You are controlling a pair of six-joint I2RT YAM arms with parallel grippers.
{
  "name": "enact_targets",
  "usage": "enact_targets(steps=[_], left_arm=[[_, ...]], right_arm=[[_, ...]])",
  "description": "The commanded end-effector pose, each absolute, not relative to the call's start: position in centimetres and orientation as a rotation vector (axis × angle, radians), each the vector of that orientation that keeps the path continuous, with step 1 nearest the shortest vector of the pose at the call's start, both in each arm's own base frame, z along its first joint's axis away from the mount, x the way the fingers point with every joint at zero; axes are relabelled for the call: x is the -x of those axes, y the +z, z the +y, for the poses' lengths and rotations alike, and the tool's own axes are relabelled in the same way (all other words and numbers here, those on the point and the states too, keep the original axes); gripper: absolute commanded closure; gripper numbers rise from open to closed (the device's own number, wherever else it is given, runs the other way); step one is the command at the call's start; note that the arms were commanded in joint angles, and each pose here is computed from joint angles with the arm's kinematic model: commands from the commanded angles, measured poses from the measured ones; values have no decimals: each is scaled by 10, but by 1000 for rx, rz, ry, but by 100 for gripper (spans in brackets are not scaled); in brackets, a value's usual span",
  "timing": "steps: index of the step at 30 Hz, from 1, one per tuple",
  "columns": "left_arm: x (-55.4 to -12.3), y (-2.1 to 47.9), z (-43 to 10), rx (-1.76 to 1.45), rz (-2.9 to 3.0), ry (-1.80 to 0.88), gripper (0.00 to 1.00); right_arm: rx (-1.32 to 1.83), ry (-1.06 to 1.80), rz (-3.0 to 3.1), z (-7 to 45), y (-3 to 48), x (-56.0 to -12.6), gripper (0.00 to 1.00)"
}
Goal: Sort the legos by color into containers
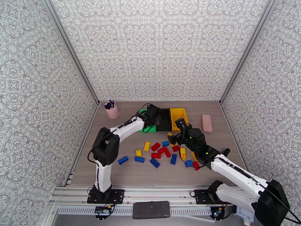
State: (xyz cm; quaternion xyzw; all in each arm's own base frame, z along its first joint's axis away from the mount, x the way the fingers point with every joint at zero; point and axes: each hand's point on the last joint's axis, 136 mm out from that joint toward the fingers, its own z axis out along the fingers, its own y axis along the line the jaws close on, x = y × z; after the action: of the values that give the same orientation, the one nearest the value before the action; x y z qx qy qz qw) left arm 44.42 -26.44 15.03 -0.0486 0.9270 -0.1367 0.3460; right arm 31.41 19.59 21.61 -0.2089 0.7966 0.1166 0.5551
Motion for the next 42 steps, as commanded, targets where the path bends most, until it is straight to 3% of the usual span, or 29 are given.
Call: enact_targets(steps=[1,6,21,31,37,42], left_arm=[[-429,189,-252,85,2291,-387,20],[-387,218,-235,-67,2162,-419,0],[-240,225,-279,-870,1709,-708,0],[-211,209,-298,-1106,1556,-760,0],[-207,208,-300,-1124,1547,-788,0],[-205,207,-300,-1130,1546,-796,0]], right_arm=[[392,244,1931,181,219,-317,1],[310,256,2025,174,202,-318,0],[441,159,2292,179,143,-320,0],[603,109,2518,191,85,-318,2],[657,116,2627,200,63,-318,11],[688,131,2667,207,53,-321,29]])
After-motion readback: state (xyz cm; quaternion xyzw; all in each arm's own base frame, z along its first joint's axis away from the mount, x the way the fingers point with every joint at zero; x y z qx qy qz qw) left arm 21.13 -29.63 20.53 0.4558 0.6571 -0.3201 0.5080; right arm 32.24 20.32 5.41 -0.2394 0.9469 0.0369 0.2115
